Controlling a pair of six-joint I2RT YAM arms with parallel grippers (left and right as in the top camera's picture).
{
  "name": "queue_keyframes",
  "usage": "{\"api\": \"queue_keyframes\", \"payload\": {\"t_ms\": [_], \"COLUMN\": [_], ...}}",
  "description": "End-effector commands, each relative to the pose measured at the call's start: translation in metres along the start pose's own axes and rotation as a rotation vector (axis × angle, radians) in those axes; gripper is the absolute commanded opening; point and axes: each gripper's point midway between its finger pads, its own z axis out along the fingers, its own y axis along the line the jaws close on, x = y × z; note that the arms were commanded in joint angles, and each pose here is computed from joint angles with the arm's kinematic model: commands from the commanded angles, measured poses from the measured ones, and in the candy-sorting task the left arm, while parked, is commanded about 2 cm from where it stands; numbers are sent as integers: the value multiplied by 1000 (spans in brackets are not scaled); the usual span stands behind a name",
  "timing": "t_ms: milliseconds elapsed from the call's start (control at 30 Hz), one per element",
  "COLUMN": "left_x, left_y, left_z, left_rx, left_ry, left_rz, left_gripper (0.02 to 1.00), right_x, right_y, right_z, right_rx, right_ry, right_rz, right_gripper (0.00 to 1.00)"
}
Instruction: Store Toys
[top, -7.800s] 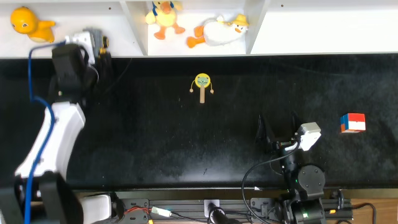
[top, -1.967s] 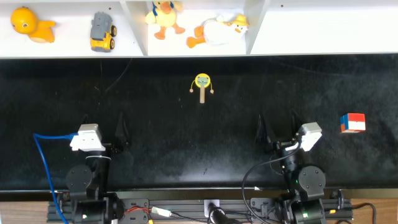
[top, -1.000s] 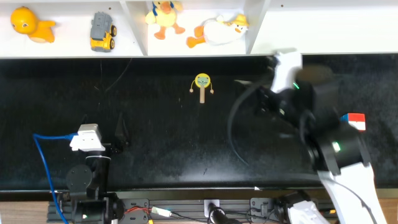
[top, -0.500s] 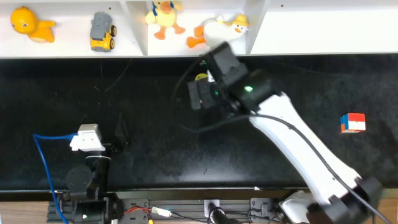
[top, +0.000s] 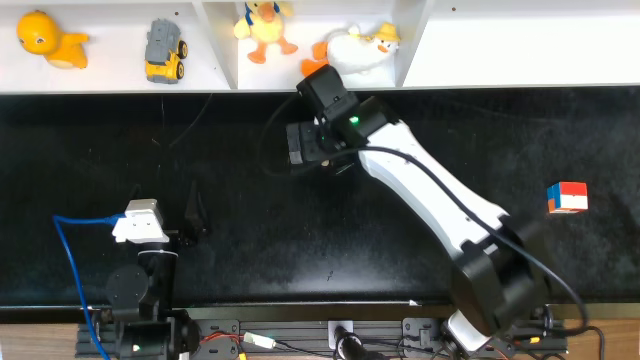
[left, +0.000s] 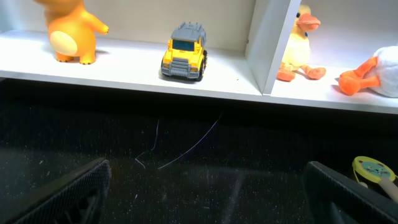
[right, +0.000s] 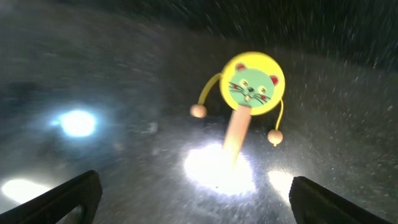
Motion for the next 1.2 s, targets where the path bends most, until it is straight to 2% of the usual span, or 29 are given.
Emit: {"api": "queue_keyframes", "payload": {"t_ms": [33,167,300,400,600,733,1200], "left_x": [0,0,0,0,0,0,0], "left_y": [0,0,0,0,0,0,0], "left_z": [0,0,0,0,0,0,0], "left_rx": [-4,-4,-4,-4,-4,-4,-4], "left_ry": [-7,-7,-7,-7,-7,-7,-7], "left_rz": [-15,-15,-15,-15,-15,-15,-15], "left_gripper": [998,998,998,998,996,998,996], "right_x": [0,11,19,23,17,15,28], "right_y": [-7,-13,-16,-17,-16,-16,-28], "right_z": [24,46,63,70,72,72,79], "right_rx": [58,87,100,105,99,99,145], "right_ry": [25,77,116,134,110,100,121], "right_rz": [85,134,140,146,158,157,154], "right_gripper": [996,989,958,882,792,658,595]}}
